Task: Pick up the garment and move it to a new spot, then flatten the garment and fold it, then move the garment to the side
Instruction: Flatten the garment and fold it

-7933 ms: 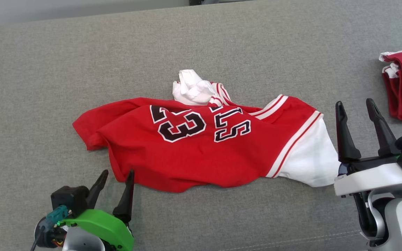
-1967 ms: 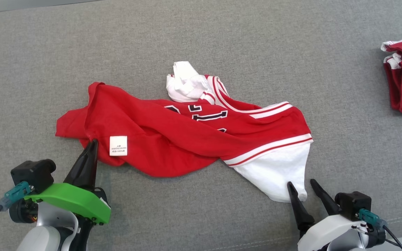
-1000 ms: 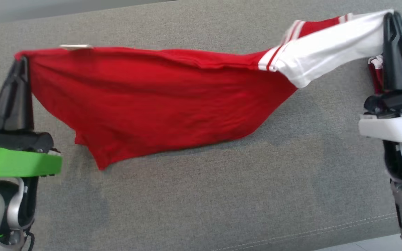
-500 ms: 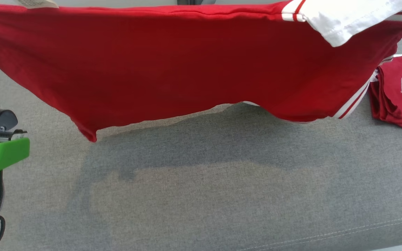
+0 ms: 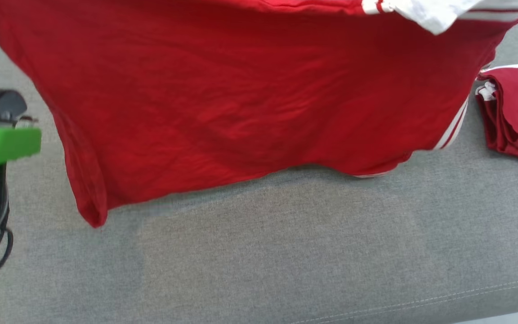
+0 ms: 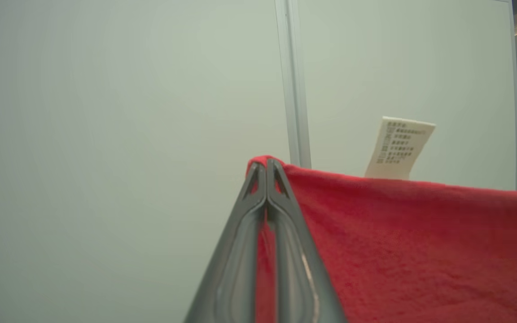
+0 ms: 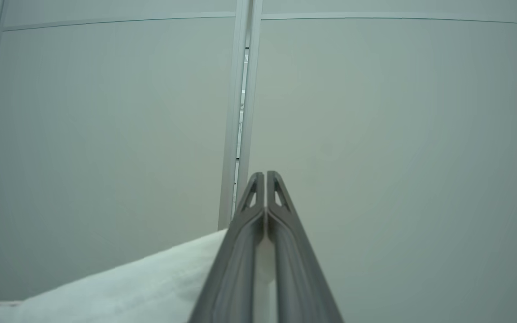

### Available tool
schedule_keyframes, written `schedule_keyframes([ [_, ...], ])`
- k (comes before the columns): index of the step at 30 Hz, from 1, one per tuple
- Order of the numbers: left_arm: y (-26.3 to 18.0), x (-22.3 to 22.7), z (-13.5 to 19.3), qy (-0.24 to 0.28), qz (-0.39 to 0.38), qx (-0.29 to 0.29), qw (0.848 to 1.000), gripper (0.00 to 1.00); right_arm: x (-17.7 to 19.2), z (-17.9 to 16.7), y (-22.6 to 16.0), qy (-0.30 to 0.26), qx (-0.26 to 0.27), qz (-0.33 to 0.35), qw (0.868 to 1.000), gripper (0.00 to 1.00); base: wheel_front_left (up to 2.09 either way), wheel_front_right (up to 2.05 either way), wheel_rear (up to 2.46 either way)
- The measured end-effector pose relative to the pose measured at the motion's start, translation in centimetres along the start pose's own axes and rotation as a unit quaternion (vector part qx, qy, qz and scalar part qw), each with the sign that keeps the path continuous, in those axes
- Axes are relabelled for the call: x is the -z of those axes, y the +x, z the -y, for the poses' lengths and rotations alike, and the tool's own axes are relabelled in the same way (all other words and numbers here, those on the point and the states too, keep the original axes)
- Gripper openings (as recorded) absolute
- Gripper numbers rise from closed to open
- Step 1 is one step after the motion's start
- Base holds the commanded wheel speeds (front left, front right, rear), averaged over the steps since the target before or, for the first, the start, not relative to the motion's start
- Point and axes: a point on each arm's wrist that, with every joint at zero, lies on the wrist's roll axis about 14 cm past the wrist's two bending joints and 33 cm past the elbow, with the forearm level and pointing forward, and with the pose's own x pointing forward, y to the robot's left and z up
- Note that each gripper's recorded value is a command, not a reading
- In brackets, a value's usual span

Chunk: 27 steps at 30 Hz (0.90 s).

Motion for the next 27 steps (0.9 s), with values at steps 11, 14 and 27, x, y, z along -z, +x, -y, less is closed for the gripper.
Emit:
schedule_keyframes([
  [11,7.5,2.9,0.2,0.003,0.009,0.036,0.999,0.0,2.2,-0.4,7.5,-0.014,-0.031,0.0,0.999,0.0,0.0,0.0,0.0],
  [14,10.0,3.2,-0.2,0.011,0.018,0.035,0.999,0.0,2.0,0.0,10.3,-0.01,-0.025,0.018,0.999,0.0,0.0,0.0,0.0],
  [27,13.7,7.2,-4.3,0.03,-0.029,-0.022,0.999,0.0,3.2,-1.5,16.3,0.044,-0.006,0.029,0.999,0.0,0.0,0.0,0.0],
])
